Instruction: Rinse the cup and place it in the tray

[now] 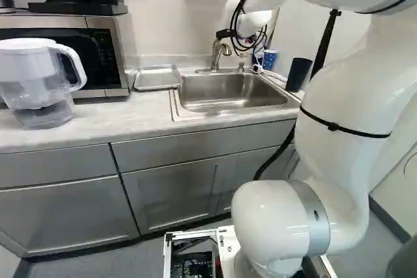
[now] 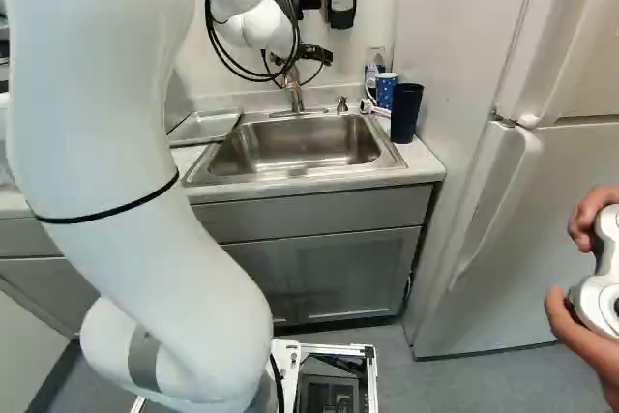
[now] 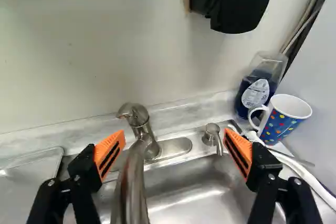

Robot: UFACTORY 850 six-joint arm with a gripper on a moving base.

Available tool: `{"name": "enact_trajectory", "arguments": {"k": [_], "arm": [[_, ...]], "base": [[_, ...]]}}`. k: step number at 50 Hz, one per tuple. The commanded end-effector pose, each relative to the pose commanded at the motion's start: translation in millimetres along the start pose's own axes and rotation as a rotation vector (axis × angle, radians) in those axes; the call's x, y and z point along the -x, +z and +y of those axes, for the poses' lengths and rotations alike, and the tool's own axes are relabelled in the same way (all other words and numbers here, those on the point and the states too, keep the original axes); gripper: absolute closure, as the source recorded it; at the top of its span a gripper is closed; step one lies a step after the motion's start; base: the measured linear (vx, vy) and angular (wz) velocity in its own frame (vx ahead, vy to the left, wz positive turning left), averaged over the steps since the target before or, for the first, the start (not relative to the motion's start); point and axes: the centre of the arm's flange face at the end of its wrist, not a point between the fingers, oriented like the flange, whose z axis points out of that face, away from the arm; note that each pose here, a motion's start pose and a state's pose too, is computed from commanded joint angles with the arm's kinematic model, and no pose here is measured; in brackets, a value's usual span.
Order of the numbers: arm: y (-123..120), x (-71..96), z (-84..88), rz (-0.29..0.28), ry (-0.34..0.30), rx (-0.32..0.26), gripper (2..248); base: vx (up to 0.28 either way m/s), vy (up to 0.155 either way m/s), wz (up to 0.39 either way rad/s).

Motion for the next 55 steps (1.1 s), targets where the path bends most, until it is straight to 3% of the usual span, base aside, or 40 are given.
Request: {"name": "enact_trajectory", "arguments": {"k": [23,40,55], "arm": [[33.1,-11.4,6.2,0.007,0.006,0.01,3],[34.1,-12.2,6.1,0.013,0.006,0.01,3],[34.9,-17.0,1.8,0.065,0.003,0.004,3]], "base": [[0.0,0.0,0.0],[0.0,0.0,0.0],[0.0,0.0,0.0]]}}
